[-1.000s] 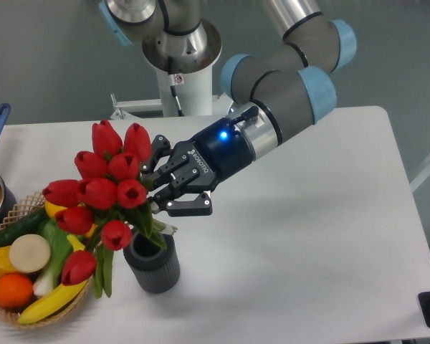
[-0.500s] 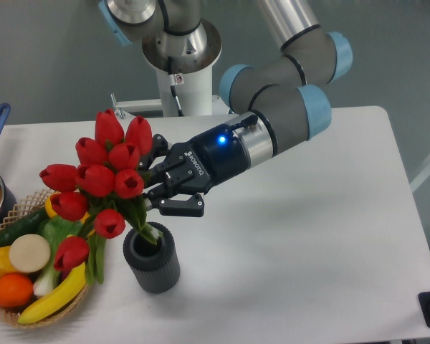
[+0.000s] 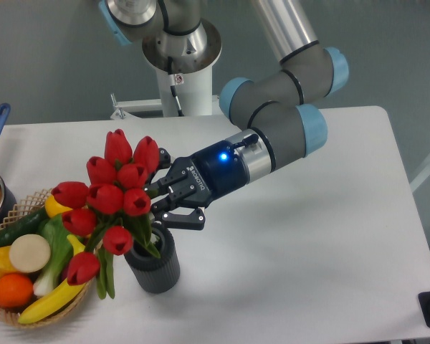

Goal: Insert the flowers into the vase
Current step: 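Lower the tulip stems into the opening of the grey vase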

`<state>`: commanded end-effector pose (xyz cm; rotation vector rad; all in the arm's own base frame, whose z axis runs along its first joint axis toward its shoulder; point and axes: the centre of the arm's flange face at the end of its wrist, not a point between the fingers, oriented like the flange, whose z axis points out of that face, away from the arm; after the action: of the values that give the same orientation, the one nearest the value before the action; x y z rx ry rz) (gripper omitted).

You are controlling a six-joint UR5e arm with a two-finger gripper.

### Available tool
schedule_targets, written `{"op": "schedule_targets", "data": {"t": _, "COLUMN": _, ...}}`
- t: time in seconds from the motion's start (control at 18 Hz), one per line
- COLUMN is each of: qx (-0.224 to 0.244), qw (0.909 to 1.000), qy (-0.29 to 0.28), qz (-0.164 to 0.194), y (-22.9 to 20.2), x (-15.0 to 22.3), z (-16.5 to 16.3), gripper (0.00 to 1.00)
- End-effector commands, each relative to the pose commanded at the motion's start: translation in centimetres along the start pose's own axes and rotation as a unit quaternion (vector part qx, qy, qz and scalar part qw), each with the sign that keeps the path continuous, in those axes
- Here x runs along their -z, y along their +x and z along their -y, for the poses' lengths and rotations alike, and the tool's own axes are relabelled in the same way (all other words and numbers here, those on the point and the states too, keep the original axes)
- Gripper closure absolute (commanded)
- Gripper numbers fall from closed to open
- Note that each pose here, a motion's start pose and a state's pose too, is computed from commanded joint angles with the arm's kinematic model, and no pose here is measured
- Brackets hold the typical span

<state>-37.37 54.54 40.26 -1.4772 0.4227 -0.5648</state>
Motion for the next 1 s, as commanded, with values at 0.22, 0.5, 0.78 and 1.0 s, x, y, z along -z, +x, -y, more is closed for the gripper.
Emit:
{"op": "schedule_targets", "data": {"t": 0.22, "qx": 0.005, "qw": 1.0, "qy": 0.001, "qz": -0.002, "y": -0.1, "x": -0.3, "z": -0.5, "gripper": 0.78}}
{"op": "schedule_targets", "data": {"t": 0.5, "qx": 0.016, "qw": 0.9997, "qy": 0.016, "qz": -0.008, "y": 0.0, "x": -0.3, "z": -3.4, "gripper": 0.78}}
{"op": "schedule_targets", "data": {"t": 0.78, "qx": 0.023, "qw": 0.9993, "qy": 0.031, "qz": -0.003, "y": 0.6, "x": 0.7, "z": -5.9, "gripper": 0.78}}
{"op": "schedule_targets", "data": {"t": 1.0, "qx": 0.025, "qw": 0.9992, "qy": 0.032, "qz": 0.002, "y": 0.5, "x": 1.1, "z": -7.7, "gripper": 0.78}}
